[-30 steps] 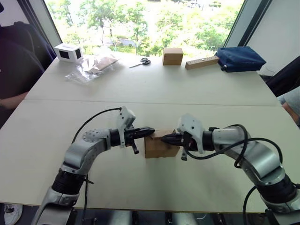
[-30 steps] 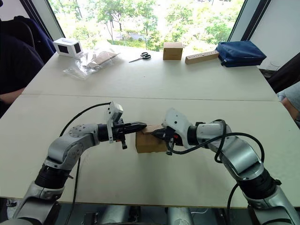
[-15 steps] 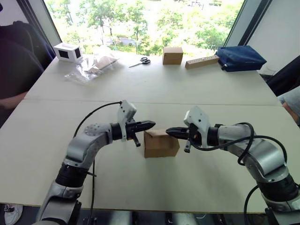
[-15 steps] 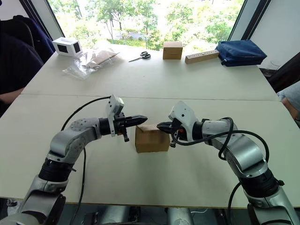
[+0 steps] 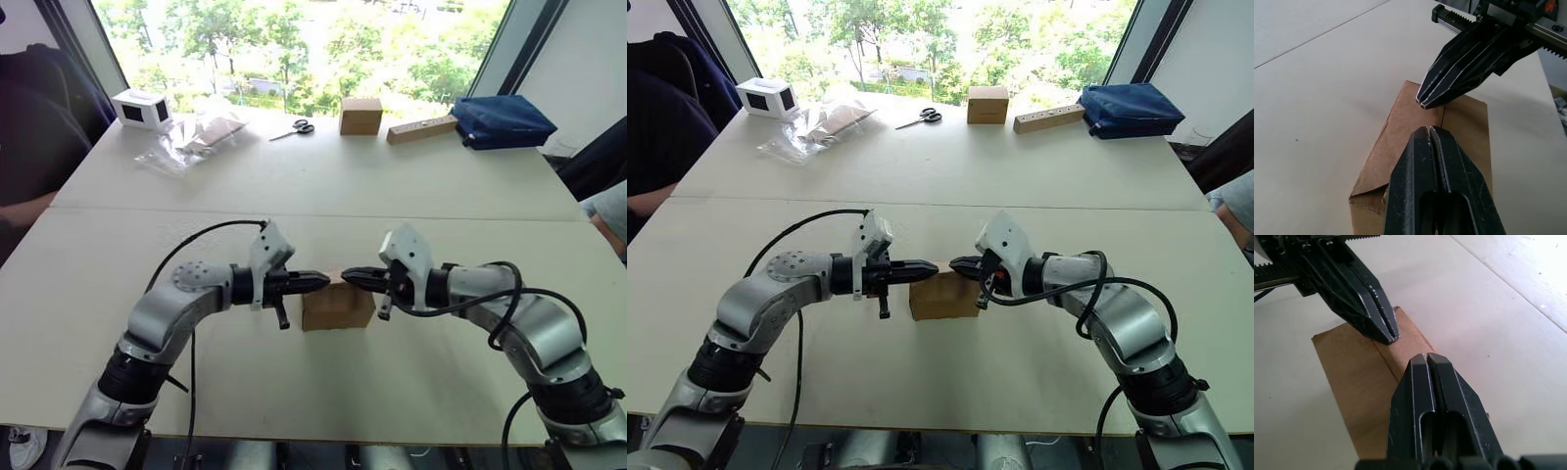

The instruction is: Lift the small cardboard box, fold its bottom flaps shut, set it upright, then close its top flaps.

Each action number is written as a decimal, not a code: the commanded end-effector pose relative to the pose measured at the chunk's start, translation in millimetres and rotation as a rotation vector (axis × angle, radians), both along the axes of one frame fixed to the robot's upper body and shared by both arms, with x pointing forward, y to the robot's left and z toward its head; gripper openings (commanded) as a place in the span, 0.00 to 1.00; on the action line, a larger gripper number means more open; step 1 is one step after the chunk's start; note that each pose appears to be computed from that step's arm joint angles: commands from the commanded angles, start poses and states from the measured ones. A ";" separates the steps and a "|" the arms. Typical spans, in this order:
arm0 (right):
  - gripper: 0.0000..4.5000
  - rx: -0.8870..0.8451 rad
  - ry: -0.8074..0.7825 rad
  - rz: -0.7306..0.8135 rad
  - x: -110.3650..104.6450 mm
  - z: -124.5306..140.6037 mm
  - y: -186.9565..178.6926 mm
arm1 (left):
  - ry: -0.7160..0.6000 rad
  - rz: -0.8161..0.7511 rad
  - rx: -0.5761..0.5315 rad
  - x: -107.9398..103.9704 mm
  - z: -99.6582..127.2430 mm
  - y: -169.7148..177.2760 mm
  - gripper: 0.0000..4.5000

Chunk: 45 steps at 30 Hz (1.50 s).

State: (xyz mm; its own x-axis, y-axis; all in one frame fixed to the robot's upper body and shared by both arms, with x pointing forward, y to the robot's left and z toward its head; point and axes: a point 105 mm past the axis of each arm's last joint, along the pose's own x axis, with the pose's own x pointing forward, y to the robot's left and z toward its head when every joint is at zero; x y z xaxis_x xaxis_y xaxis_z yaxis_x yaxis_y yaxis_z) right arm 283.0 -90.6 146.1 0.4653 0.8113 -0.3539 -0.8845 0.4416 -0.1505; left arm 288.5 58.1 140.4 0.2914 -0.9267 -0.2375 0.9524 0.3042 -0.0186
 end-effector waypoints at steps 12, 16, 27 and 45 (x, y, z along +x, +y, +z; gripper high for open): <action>0.00 -0.055 -0.027 0.024 -4.1 -8.3 5.5 | -0.074 -0.032 0.099 -5.0 -12.0 -0.6 0.00; 0.00 -0.049 -0.031 0.023 -2.7 -5.8 5.7 | -0.063 -0.027 0.079 -4.6 -9.9 -0.8 0.00; 0.00 0.143 -0.087 -0.008 3.1 28.8 0.0 | 0.112 -0.050 -0.173 -20.5 30.2 24.0 0.00; 0.00 0.249 0.323 -0.140 -79.3 10.4 -68.4 | 0.178 0.275 0.026 -63.1 -16.2 121.0 0.00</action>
State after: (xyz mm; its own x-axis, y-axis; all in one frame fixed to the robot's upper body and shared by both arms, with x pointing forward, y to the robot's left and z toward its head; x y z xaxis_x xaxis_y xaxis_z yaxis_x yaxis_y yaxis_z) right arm 215.9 -161.3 155.9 0.5189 0.8077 -0.2800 -0.7800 0.5814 0.2314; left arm 225.3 179.3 119.6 0.4651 -0.8131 -0.3501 0.8054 0.5528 -0.2138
